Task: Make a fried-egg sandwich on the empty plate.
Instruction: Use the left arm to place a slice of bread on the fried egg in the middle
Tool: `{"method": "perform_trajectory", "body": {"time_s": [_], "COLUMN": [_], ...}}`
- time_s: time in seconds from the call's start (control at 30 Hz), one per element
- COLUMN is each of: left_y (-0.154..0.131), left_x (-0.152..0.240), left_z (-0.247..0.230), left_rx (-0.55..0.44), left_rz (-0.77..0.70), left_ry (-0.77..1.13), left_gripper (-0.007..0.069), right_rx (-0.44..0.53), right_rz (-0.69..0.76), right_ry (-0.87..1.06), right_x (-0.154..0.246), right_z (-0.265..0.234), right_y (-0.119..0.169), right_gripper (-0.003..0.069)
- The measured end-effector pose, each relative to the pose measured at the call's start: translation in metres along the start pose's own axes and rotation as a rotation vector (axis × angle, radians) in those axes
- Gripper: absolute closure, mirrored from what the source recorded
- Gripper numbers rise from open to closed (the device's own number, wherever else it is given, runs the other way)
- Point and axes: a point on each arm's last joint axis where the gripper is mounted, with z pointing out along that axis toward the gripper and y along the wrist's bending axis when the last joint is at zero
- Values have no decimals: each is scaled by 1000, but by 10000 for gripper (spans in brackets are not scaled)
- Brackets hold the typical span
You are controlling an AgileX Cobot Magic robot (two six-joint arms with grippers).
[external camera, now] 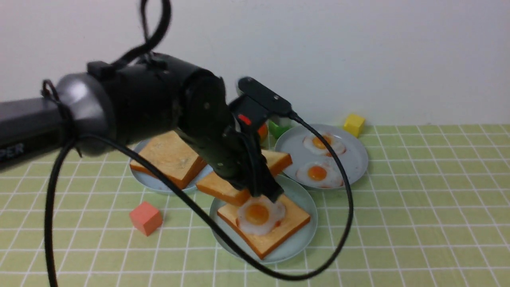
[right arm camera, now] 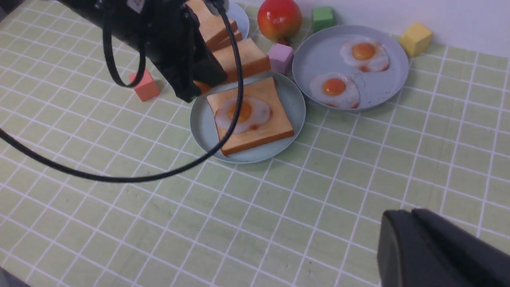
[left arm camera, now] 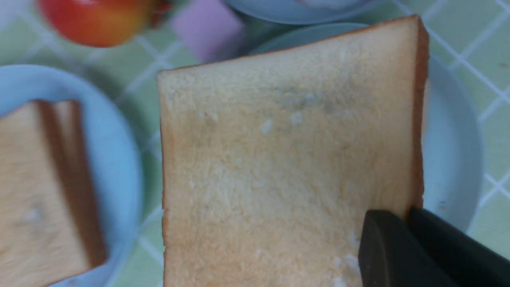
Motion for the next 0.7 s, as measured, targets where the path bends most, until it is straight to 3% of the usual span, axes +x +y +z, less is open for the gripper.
{"method": "perform_trajectory", "body": {"time_s": [0.2,0.7], "left_y": [-24,-28], "left_x": [0,3], "left_z": [22,46], "left_rx": [6,2], "left_rz": [92,118], "left_ry": [32,47], "left_gripper": [600,600], "right_rx": [15,28], "right_rz": [-11,-18], "right_ry": [-5,13], "right_x": [7,11], "right_z": [-10,-13], "right_y": [0,0], "right_gripper": [642,669]}}
